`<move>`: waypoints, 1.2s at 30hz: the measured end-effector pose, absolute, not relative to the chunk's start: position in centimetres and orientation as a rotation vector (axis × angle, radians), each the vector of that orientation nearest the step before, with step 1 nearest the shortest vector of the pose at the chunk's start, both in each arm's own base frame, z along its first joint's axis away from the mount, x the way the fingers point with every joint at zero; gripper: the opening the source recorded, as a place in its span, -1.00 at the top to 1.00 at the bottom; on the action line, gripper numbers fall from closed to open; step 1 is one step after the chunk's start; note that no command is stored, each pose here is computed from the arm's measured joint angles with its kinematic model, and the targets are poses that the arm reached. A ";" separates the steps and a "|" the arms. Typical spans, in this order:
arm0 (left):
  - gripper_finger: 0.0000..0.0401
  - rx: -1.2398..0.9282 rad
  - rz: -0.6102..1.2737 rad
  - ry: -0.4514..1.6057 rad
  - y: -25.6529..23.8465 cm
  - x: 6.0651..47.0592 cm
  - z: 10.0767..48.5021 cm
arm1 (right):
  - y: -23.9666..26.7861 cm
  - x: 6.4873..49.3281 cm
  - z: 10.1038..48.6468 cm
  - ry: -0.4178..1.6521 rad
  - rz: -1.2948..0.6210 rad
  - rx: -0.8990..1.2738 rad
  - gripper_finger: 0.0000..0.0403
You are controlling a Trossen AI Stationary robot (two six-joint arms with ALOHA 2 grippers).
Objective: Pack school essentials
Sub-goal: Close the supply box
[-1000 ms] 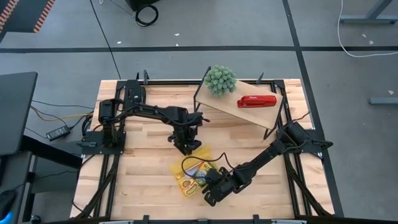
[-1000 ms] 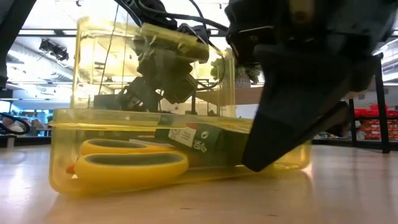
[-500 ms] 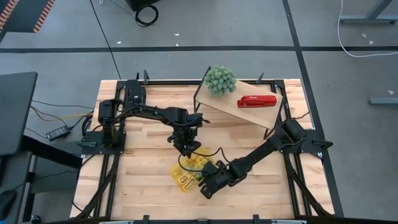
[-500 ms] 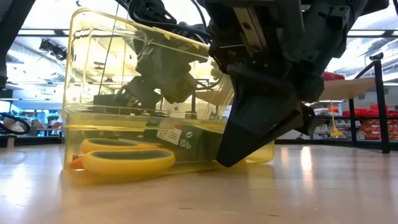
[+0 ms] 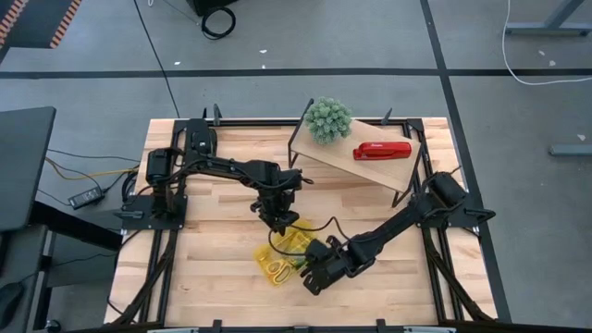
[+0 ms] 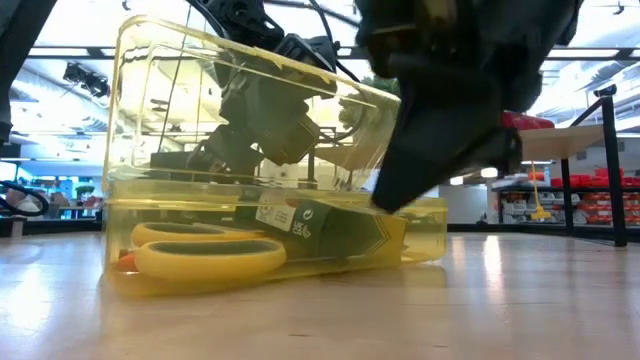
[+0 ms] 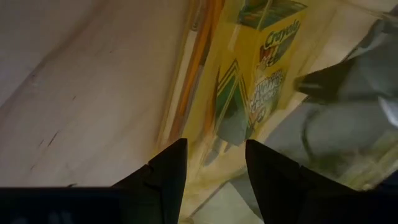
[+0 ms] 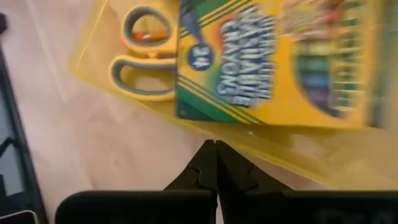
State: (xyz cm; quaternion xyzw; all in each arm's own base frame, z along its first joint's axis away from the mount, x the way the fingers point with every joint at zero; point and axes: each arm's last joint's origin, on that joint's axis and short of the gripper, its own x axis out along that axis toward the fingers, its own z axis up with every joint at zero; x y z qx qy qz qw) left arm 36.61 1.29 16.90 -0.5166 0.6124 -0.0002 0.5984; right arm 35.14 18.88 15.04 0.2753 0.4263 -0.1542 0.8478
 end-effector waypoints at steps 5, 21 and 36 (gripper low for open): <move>0.14 -1.192 0.008 1.418 1.3 36.6 16.9 | 18.2 33.5 18.2 0.849 -0.394 0.512 0.97; 0.14 -1.180 0.036 1.409 1.3 36.7 16.8 | 16.2 33.2 24.8 0.489 -0.462 0.470 0.97; 0.14 -1.163 0.035 1.393 1.4 36.8 16.8 | 17.9 34.9 20.3 0.603 -0.384 0.502 0.97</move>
